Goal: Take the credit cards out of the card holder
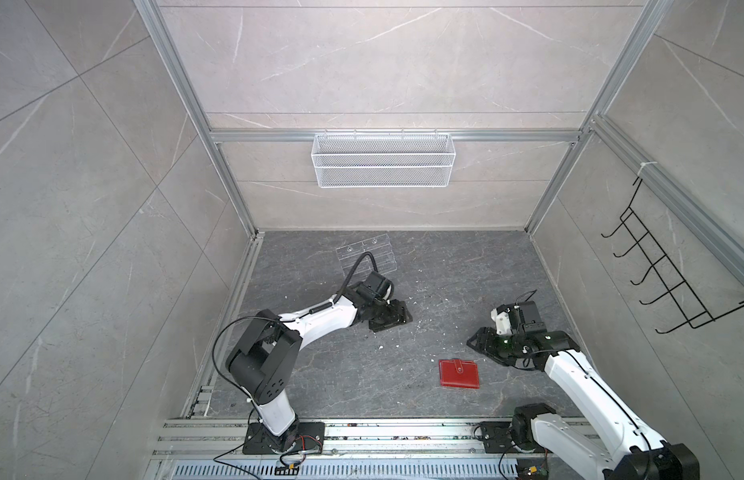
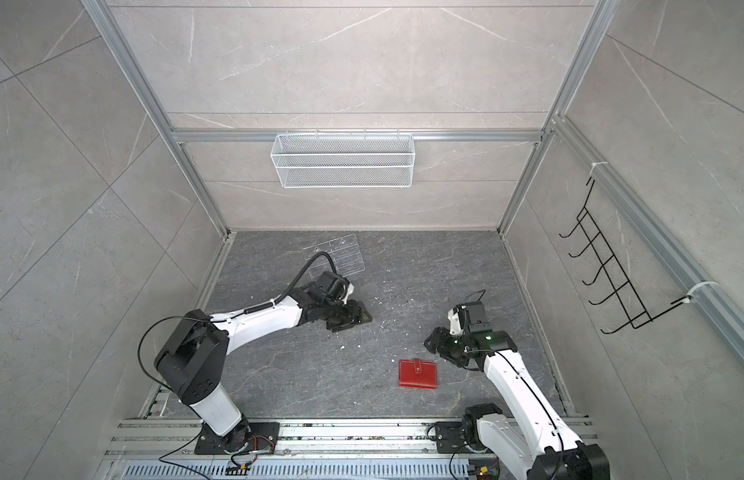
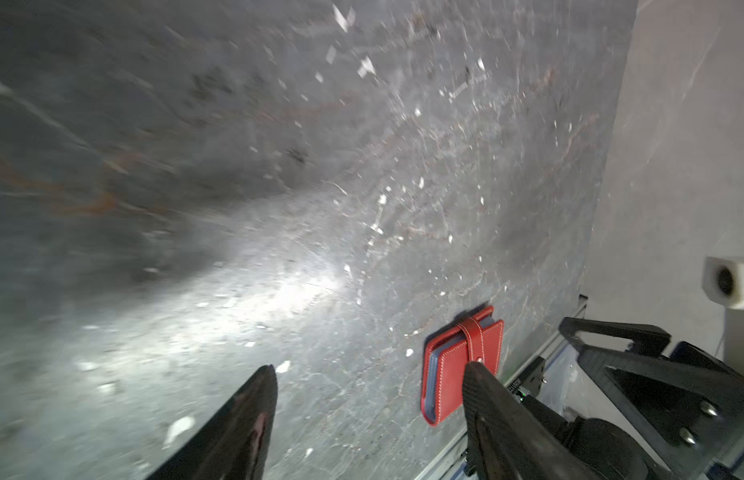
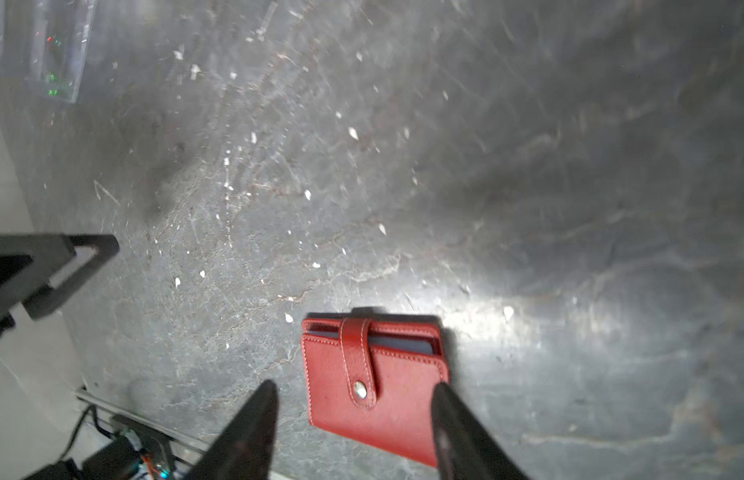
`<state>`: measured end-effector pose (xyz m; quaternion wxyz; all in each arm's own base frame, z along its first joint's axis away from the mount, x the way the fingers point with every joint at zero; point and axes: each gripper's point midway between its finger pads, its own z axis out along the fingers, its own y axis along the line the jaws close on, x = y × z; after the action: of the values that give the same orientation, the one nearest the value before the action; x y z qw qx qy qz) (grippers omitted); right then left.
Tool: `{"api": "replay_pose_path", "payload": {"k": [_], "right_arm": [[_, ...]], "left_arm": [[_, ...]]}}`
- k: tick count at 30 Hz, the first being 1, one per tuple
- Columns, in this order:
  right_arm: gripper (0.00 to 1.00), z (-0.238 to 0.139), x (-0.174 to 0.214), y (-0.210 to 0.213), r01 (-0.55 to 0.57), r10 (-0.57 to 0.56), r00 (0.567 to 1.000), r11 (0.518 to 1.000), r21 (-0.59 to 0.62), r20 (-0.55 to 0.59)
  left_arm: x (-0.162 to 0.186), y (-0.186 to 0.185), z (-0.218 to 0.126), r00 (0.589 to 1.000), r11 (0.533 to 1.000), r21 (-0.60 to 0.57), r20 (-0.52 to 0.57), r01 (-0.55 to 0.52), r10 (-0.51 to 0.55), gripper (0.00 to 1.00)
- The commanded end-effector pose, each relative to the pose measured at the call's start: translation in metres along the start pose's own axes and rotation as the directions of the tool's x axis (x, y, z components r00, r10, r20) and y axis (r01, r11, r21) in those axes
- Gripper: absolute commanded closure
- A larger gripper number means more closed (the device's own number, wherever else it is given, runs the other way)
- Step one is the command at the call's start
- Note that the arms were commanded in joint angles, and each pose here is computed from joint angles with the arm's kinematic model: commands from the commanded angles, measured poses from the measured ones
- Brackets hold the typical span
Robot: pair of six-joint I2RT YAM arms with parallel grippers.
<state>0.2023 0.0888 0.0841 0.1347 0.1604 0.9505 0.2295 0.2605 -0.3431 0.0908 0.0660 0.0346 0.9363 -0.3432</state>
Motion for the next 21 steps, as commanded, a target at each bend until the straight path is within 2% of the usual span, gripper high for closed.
{"api": "replay_pose_path", "payload": {"k": [1,2,10,21], "right_arm": [[0.50,0.005,0.019,-0.016,-0.098,0.101,0.994,0.993,0.064,-0.040],[0.53,0.006,0.021,-0.016,-0.101,0.104,0.994,0.993,0.065,-0.043],[0.62,0.019,0.037,-0.031,-0.087,0.098,0.993,0.982,0.165,-0.064],[0.63,0.032,0.050,-0.037,-0.043,0.062,0.995,0.975,0.219,-0.077]], "left_arm": [[0.021,-0.032,0.016,0.997,0.993,0.112,-0.070,0.033,-0.026,0.28],[0.028,-0.036,0.021,0.995,0.991,0.124,-0.092,0.041,-0.030,0.29],[0.075,-0.053,0.054,0.973,0.987,0.139,-0.226,0.080,-0.047,0.33],[0.117,-0.050,0.079,0.944,0.983,0.118,-0.315,0.143,-0.100,0.39]]}}
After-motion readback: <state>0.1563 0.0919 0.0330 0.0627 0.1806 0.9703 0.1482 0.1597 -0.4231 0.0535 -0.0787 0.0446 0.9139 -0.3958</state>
